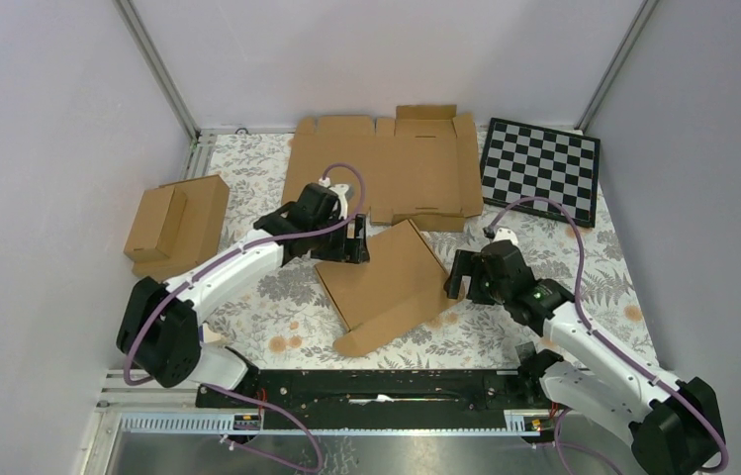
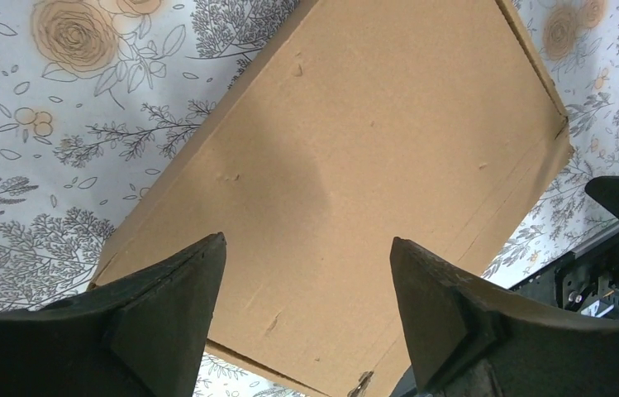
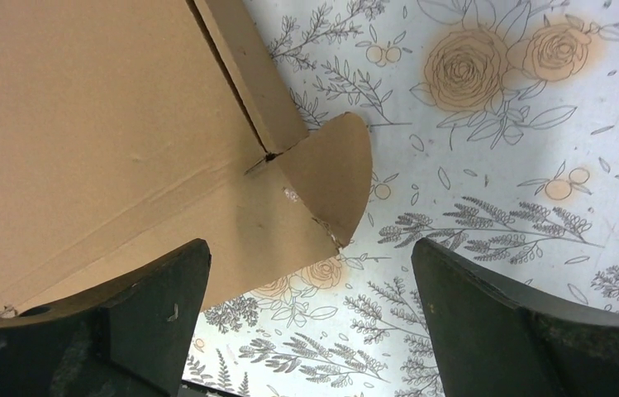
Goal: Fold the paper box
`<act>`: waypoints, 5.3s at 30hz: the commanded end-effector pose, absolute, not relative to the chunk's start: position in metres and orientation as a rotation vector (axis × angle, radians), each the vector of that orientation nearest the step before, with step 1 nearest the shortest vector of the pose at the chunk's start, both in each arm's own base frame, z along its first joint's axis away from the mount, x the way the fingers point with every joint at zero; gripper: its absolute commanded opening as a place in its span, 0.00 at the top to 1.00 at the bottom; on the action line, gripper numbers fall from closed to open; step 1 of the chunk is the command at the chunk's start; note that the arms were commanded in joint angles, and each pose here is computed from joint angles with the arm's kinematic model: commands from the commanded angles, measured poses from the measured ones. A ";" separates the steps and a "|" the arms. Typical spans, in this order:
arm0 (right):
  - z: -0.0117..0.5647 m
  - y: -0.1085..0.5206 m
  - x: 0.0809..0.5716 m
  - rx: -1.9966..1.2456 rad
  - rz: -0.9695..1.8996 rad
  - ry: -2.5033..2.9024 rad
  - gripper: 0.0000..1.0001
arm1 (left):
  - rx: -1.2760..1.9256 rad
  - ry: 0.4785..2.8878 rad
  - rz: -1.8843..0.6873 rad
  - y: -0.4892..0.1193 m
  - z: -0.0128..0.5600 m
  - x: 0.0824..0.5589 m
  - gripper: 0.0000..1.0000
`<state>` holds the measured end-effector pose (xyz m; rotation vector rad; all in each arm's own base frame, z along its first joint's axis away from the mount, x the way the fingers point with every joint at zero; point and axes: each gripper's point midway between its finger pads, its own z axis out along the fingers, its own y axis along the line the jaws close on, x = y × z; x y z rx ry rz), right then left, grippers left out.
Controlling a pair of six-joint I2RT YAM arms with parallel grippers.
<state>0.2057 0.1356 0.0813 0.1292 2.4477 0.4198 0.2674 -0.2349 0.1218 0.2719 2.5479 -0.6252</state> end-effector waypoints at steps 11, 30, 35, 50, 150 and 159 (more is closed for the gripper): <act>0.134 0.191 0.284 -0.041 0.589 2.299 0.05 | -0.154 2.446 -0.783 -0.184 0.138 0.224 0.28; 0.093 0.234 0.245 -0.078 0.969 2.522 0.30 | -0.184 2.231 -1.071 -0.216 0.113 0.271 0.37; 0.094 0.237 0.176 -0.015 1.028 2.508 0.30 | -0.017 2.244 -1.122 -0.248 0.112 0.313 0.39; 0.138 0.195 0.157 -0.214 0.625 2.457 0.12 | 0.064 2.170 -0.818 -0.230 0.170 0.385 0.24; 0.070 0.203 0.226 -0.202 0.777 2.670 0.79 | -0.038 2.080 -1.327 -0.315 0.151 0.215 0.63; 0.126 0.185 0.250 -0.205 0.608 2.573 0.64 | -0.063 2.025 -1.325 -0.305 0.168 0.215 0.60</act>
